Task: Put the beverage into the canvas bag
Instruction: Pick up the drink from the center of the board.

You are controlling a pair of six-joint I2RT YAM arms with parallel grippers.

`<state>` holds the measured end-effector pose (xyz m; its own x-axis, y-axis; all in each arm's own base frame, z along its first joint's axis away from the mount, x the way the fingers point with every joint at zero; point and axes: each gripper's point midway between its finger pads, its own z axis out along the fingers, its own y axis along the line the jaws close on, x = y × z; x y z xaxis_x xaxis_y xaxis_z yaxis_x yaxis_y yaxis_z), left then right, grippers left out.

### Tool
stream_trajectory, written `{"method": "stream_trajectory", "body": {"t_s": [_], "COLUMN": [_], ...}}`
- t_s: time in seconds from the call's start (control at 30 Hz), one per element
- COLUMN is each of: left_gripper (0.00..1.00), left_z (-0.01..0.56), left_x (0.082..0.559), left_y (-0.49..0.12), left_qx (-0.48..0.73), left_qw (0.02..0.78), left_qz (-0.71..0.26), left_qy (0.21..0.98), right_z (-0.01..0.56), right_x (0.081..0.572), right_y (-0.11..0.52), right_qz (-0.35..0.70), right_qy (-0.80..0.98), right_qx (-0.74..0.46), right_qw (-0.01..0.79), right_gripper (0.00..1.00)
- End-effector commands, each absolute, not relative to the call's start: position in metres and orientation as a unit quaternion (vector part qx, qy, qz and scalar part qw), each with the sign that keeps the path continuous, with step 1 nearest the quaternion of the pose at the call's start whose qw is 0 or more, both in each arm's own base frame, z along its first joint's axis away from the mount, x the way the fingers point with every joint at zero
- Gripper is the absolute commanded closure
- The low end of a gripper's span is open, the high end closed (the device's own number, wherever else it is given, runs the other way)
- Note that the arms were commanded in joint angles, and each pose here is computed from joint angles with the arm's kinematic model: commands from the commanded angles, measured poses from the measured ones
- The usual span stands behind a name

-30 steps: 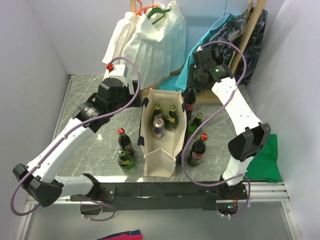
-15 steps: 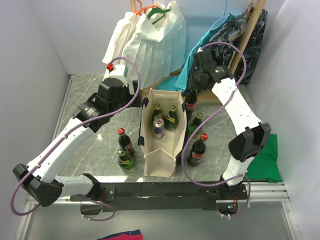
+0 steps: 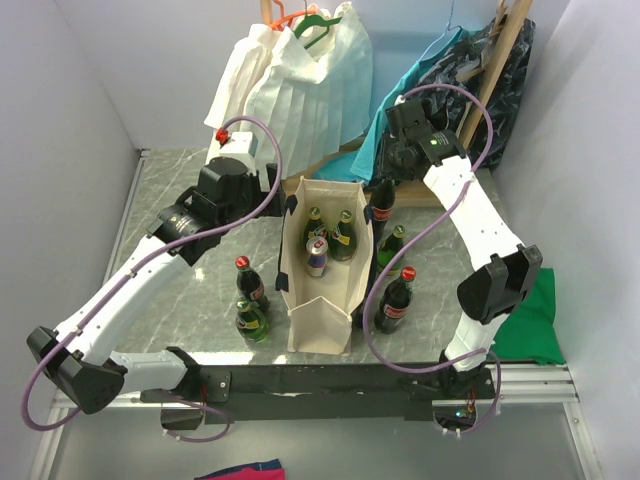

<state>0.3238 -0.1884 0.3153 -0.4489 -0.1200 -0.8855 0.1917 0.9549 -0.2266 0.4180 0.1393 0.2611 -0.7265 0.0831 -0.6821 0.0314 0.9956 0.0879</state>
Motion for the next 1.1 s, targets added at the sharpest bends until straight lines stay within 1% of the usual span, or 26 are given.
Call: {"method": "stream_trajectory", "body": {"t_s": [0.0, 1.07], "left_gripper": [0.04, 0.04], "left_z": [0.325, 0.321], "left_x": [0.322, 0.325], "left_y": [-0.190, -0.197], "left_qx": [0.022, 0.032], "left_qw": [0.535, 0.528], "left_qz": [-0.166, -0.171], "left_qy": [0.828, 0.831], "right_z": [0.304, 0.385], "right_x": [0.407, 0.378], "right_y": [0.139, 0.120], "right_qz": [0.058, 0.073], "right_qy": [0.909, 0.870], "right_qx": [0.038, 0.058], "right_qw": [0.410, 0.485], "right_gripper": [1.00, 1.00]}}
